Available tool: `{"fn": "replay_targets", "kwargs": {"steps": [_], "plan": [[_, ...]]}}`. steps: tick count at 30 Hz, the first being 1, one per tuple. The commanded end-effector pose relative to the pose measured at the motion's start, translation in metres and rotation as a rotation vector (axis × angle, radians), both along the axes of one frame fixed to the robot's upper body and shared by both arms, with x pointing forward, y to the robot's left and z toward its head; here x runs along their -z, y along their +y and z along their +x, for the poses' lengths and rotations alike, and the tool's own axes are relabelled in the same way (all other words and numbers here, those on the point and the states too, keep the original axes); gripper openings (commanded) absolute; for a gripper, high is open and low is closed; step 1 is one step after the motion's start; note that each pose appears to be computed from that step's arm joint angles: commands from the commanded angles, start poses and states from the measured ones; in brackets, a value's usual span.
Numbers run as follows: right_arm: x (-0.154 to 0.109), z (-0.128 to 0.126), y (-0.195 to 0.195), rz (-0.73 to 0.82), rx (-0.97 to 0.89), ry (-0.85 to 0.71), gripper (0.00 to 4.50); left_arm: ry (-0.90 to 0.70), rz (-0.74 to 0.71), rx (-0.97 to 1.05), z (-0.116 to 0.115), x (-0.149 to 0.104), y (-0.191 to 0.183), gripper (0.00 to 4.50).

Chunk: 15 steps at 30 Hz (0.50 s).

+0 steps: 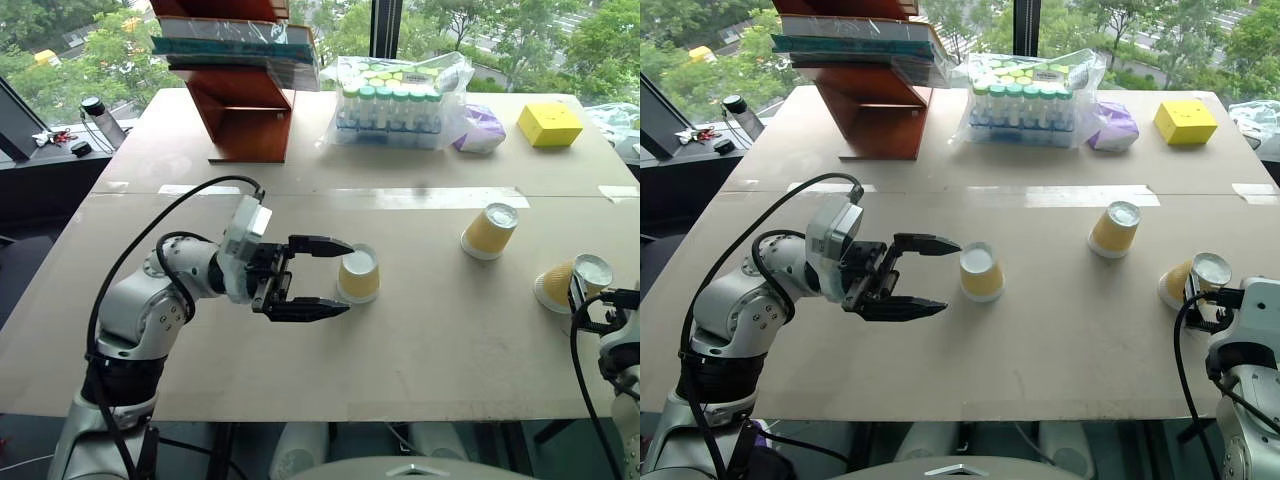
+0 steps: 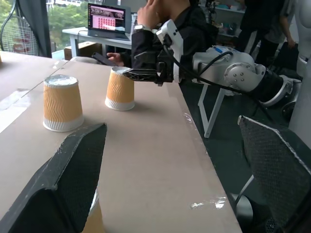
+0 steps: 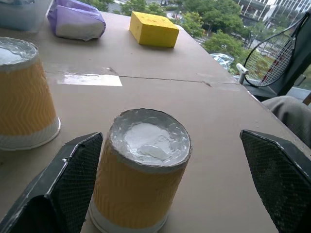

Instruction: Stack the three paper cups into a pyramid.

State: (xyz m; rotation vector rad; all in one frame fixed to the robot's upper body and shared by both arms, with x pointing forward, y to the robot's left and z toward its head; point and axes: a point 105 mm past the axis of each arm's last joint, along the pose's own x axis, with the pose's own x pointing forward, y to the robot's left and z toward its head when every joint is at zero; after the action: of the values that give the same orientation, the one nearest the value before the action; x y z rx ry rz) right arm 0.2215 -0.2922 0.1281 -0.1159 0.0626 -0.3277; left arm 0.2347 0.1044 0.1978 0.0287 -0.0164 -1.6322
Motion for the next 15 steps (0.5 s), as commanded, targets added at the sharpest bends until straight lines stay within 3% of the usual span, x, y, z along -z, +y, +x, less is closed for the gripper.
{"fn": "replay_targets", "kwargs": {"steps": [1,10,15], "plan": [[-0.008,0.006,-0.011,0.054,0.031,-0.032,4.50,-0.042,-0.011,0.020,-0.008,-0.015,-0.006,4.46],[-0.010,0.020,-0.005,0.138,-0.025,-0.049,4.50,-0.061,-0.017,-0.035,-0.005,-0.023,-0.011,4.46],[-0.011,0.024,-0.007,0.139,-0.030,-0.050,4.50,-0.058,-0.019,-0.048,-0.014,-0.021,-0.005,4.46]]}}
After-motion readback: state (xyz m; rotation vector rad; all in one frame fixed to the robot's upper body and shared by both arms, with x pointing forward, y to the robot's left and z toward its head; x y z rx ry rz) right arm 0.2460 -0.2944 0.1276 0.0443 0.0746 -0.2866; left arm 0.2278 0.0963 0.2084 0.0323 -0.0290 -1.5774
